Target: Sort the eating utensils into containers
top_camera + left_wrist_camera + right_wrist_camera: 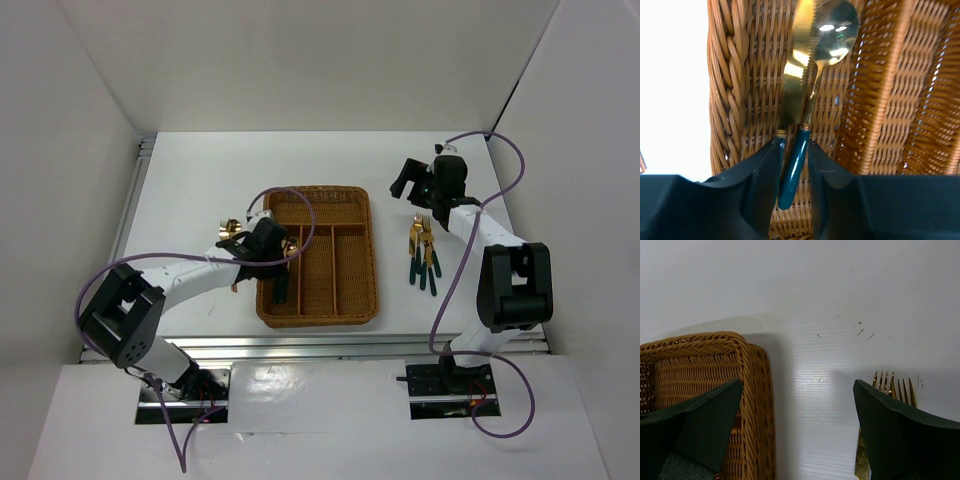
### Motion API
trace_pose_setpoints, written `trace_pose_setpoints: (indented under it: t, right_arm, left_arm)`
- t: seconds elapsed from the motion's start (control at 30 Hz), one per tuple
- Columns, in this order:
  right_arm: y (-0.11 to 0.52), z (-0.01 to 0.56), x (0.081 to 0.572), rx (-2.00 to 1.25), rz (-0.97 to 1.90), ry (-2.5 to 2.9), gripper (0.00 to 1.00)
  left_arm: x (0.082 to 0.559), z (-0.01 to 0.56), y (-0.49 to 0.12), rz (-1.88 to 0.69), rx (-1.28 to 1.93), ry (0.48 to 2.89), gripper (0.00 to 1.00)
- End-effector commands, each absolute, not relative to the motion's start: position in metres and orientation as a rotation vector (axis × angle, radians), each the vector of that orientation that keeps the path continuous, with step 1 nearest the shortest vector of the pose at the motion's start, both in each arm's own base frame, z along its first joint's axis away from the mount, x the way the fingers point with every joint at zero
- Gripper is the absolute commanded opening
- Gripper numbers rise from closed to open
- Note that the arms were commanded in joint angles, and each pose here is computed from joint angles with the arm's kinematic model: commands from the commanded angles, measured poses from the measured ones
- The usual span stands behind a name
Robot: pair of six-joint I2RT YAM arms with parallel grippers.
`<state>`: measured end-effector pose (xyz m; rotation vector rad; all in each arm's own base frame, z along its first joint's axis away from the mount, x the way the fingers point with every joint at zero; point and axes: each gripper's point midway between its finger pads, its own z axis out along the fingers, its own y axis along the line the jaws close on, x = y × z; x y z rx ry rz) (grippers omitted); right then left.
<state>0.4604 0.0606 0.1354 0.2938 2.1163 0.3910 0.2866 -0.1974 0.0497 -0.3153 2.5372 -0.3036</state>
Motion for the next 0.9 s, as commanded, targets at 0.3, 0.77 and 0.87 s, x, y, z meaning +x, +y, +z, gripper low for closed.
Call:
trace_pose_setpoints:
  t: [0.3,0.77,0.87]
  right_arm:
    - [0.057,0.146,0.462,0.297,0.384,2.078,1.0]
    - [0.065,0.161,0.448,0.324,0.451,2.077,1.0]
    - [0.064,0.168,0.437,0.32,0.454,2.06,1.0]
  left_arm:
    - [0.308,0.109,-0.211,-0.357,-0.243,2.419,0.6]
    - [0.336,0.172,-0.139,-0.323,-0.297,2.211,0.8]
    - [0.339,0.159,-0.124,-0.341,-0.308,2.235,0.77]
